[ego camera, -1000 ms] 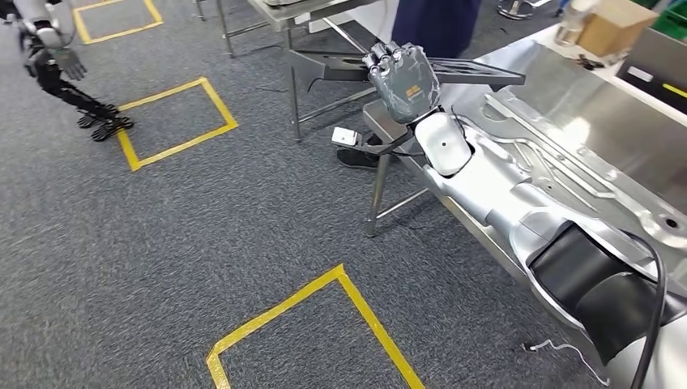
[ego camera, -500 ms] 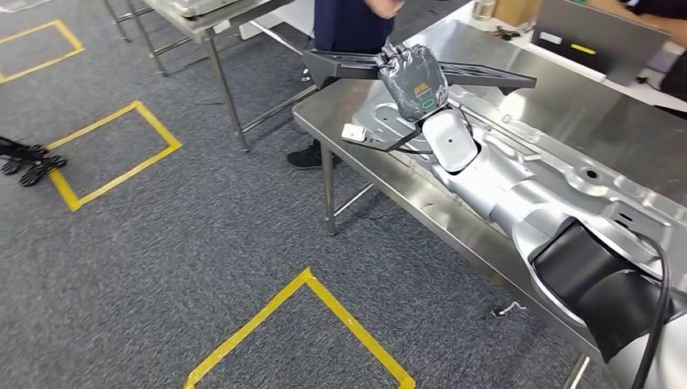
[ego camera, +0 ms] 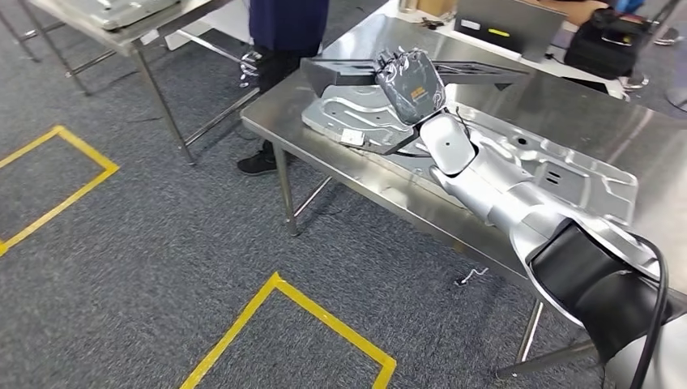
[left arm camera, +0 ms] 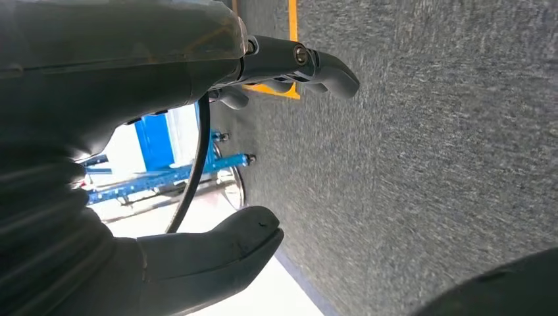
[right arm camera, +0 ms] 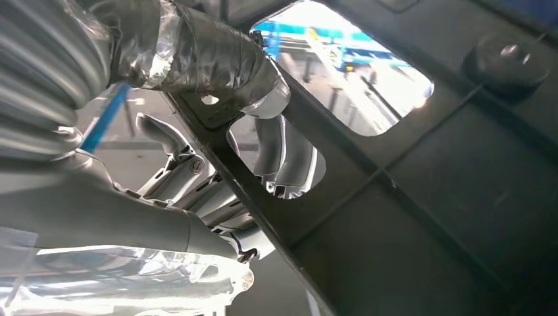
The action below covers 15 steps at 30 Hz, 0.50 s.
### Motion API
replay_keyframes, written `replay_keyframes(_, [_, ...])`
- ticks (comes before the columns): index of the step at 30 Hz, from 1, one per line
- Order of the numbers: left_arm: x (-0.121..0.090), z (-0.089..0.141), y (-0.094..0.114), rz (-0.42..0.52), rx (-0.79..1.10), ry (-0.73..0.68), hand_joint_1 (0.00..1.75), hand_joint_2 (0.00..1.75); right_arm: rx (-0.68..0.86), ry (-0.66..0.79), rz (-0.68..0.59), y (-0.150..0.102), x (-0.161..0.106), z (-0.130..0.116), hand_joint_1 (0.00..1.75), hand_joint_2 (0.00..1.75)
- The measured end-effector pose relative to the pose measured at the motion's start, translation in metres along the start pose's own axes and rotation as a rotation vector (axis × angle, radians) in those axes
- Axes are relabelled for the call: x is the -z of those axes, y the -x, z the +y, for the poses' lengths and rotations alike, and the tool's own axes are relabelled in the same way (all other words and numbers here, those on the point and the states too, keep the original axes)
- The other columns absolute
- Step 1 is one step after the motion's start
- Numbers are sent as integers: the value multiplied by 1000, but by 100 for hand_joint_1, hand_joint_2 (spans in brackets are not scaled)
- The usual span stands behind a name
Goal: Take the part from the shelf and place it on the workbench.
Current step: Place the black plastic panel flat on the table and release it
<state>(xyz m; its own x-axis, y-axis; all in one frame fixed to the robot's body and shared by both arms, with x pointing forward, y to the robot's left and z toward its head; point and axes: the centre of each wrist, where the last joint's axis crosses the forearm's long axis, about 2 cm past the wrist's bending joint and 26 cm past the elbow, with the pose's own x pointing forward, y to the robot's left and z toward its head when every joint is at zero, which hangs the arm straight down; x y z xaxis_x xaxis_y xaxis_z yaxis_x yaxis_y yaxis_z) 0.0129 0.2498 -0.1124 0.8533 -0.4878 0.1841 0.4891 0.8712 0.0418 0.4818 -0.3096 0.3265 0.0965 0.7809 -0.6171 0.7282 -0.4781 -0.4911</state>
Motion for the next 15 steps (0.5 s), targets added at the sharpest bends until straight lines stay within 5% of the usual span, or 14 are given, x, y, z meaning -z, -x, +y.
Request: replay_keyframes(15, [1,6,-9,-23,-6,-14,0,175,-2,-21,6,0,1,0,175,175])
